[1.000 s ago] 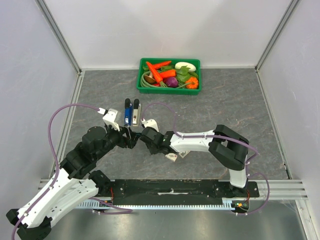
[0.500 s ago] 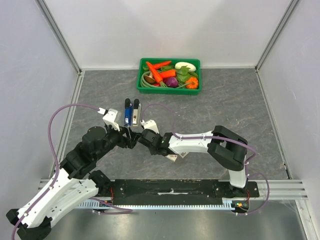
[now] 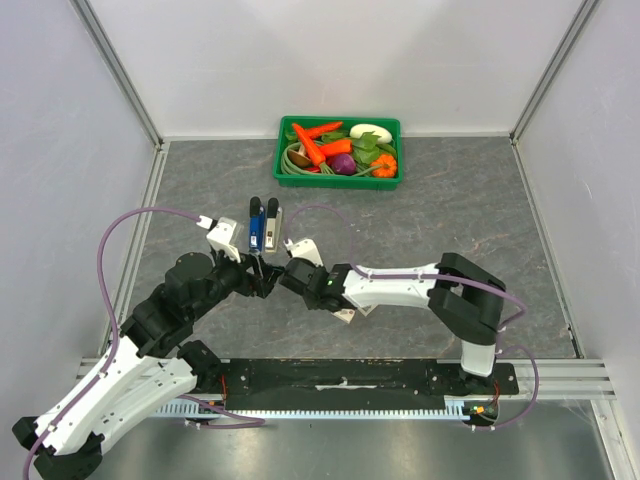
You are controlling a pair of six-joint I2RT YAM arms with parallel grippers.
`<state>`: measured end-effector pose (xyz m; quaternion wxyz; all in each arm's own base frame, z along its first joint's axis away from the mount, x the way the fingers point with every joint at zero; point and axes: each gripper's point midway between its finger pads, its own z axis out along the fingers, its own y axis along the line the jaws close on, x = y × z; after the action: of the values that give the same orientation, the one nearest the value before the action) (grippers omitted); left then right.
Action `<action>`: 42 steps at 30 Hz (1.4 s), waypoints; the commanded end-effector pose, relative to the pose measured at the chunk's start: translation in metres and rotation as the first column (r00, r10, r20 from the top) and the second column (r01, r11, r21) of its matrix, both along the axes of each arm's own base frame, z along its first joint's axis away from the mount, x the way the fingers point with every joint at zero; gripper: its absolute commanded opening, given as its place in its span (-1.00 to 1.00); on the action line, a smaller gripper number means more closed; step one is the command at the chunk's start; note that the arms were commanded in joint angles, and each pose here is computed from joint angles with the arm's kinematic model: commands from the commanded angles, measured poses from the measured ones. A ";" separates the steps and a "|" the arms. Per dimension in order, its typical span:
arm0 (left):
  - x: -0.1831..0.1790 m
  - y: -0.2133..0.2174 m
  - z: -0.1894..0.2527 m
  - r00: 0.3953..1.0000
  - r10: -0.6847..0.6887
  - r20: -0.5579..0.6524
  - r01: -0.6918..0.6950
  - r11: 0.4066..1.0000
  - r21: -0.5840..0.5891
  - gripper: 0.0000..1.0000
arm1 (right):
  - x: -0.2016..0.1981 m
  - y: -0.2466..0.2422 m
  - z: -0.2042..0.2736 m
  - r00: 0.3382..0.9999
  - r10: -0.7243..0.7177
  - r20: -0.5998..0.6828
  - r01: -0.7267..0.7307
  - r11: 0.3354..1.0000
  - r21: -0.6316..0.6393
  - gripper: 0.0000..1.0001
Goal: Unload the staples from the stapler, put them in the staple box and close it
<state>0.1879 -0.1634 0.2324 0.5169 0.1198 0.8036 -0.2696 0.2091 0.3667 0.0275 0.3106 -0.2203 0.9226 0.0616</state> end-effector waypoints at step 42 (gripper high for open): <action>0.003 -0.013 -0.009 0.999 -0.039 -0.034 0.040 0.999 0.012 0.59 | -0.010 -0.144 0.035 0.982 -0.179 0.062 0.179 0.984 0.013 -0.57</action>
<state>0.1889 -0.1719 0.2171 0.4896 0.1328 0.8191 -0.2677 0.1975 0.2187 0.0570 0.3369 -0.1509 0.9293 0.0054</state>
